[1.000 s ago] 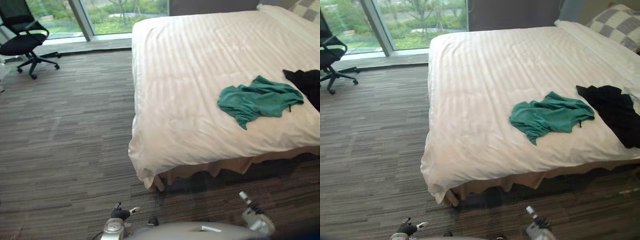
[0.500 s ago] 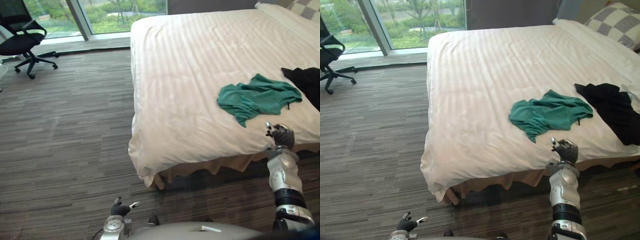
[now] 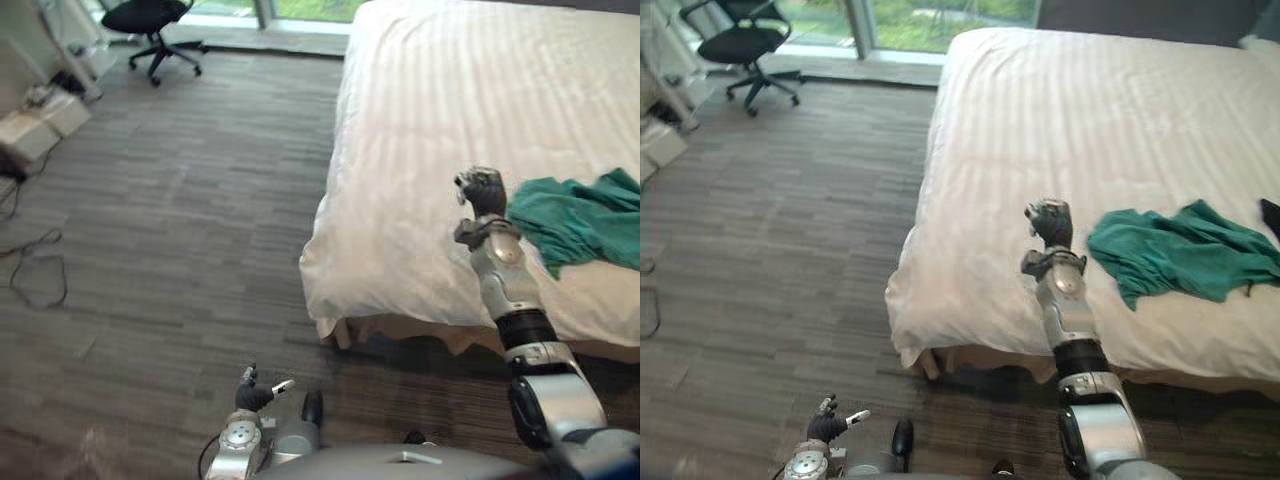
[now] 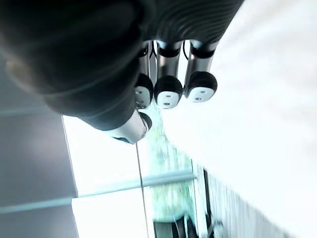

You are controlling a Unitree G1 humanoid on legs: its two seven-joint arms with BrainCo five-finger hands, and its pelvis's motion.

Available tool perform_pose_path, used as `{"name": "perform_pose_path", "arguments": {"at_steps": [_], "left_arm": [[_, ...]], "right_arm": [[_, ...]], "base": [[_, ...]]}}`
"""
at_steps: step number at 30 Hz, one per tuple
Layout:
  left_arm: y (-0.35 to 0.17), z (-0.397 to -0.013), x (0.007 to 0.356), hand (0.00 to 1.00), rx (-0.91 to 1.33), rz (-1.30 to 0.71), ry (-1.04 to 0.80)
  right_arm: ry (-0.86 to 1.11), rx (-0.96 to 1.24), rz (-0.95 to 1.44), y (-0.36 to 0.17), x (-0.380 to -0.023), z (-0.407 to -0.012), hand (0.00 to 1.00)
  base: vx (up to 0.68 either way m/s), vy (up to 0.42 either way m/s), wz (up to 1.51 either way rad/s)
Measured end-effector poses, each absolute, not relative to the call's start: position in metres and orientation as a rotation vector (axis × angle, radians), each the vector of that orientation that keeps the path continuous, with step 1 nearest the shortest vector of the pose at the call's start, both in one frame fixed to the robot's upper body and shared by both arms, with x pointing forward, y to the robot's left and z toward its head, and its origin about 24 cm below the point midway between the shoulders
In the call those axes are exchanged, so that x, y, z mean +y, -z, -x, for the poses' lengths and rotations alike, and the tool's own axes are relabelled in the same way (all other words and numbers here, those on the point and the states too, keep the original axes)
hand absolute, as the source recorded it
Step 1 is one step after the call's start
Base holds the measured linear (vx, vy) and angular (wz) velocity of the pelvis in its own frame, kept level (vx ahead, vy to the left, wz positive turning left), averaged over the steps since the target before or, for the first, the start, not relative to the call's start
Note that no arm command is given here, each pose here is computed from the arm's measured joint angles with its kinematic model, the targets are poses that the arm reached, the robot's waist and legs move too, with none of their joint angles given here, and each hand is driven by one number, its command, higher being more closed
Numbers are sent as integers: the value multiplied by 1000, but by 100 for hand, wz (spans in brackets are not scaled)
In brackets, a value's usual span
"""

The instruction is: Tidy the bed and pick cloth on bed and put in laundry

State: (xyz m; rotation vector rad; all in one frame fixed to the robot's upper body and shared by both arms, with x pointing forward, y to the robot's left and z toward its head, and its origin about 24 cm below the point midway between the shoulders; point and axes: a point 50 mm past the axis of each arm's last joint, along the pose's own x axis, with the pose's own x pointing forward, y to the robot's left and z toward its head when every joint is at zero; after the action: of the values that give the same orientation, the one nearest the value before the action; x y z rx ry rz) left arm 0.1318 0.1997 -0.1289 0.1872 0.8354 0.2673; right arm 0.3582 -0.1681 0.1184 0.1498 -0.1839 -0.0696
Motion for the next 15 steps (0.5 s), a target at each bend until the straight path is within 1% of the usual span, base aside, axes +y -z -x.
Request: {"name": "perform_pose_path", "arguments": {"at_steps": [3, 8, 13, 15], "left_arm": [[124, -144, 201, 0, 801, -185, -283], [115, -165, 202, 0, 745, -168, -292], [104, -184, 206, 0, 684, -142, -326], [98, -192, 210, 0, 650, -143, -351]], "right_arm": [[7, -228, -154, -137, -147, -366, 100], [-34, -283, -239, -162, -127, -374, 100], [-52, -298, -326, -170, -109, -376, 100], [-73, -342, -339, -189, -99, -378, 100]], "base": [[-45, -18, 46], [-27, -21, 48], [-7, -11, 42], [-28, 13, 44]]}}
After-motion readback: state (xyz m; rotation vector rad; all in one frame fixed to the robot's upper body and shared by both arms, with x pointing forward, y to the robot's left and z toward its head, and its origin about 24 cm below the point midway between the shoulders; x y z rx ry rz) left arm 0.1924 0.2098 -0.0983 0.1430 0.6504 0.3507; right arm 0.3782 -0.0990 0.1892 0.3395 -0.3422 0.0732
